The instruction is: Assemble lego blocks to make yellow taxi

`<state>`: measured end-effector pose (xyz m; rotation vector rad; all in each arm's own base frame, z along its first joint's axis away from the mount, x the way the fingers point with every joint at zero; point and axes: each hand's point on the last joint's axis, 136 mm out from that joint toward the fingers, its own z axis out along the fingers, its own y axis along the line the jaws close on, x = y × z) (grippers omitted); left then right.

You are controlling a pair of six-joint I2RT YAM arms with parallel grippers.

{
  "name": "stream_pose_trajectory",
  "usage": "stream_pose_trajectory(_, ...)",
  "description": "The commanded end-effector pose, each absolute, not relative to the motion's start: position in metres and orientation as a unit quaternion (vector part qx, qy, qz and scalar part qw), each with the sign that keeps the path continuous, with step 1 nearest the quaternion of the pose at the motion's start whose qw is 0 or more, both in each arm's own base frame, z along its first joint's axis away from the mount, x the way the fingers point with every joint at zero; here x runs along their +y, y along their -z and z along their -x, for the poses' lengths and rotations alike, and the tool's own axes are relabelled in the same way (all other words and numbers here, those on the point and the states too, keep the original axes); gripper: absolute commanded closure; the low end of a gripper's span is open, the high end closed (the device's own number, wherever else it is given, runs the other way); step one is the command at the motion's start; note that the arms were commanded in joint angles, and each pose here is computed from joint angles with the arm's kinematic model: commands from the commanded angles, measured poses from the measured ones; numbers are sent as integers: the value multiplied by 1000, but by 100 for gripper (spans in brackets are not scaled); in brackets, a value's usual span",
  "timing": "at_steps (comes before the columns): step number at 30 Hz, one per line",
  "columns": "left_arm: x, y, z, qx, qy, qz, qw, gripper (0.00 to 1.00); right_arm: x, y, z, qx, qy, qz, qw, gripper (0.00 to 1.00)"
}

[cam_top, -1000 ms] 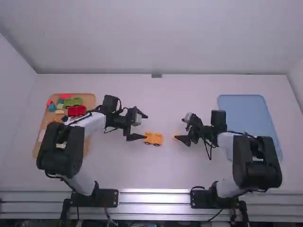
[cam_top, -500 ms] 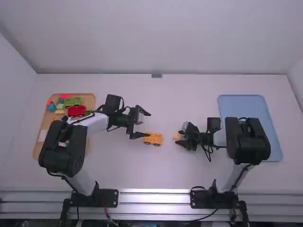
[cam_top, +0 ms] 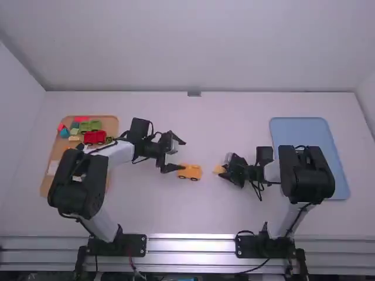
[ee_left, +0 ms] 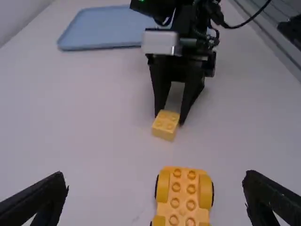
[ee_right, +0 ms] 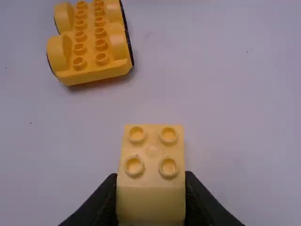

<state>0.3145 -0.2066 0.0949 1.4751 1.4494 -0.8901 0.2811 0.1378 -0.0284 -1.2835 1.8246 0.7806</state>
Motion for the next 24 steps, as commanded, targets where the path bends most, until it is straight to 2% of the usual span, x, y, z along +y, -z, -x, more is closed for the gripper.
stream_pose_trajectory(1,-206,-70,-304,603,358,-587,403,1,140,27,-280,711,-317,500,380,72)
stream_pose_trajectory(6,-208,-44,-298,602,362,-589,400,1,145,19,-288,712,-332,486,382,72)
stream_pose_trajectory(12,-208,-18,-302,596,356,-592,409,1,157,-13,-301,698,-362,471,400,73)
stream_pose_trajectory(18,-214,0,-299,597,363,-598,392,1,180,-35,-290,668,-356,529,383,73)
stream_pose_trajectory(22,-218,14,-299,605,344,-609,379,1,192,-40,-286,672,-327,560,357,76)
stream_pose_trajectory(23,-219,15,-298,605,341,-612,378,2,194,-40,-285,672,-324,565,353,78)
stream_pose_trajectory(24,-221,19,-299,604,335,-617,376,7,200,-40,-283,670,-324,571,348,79)
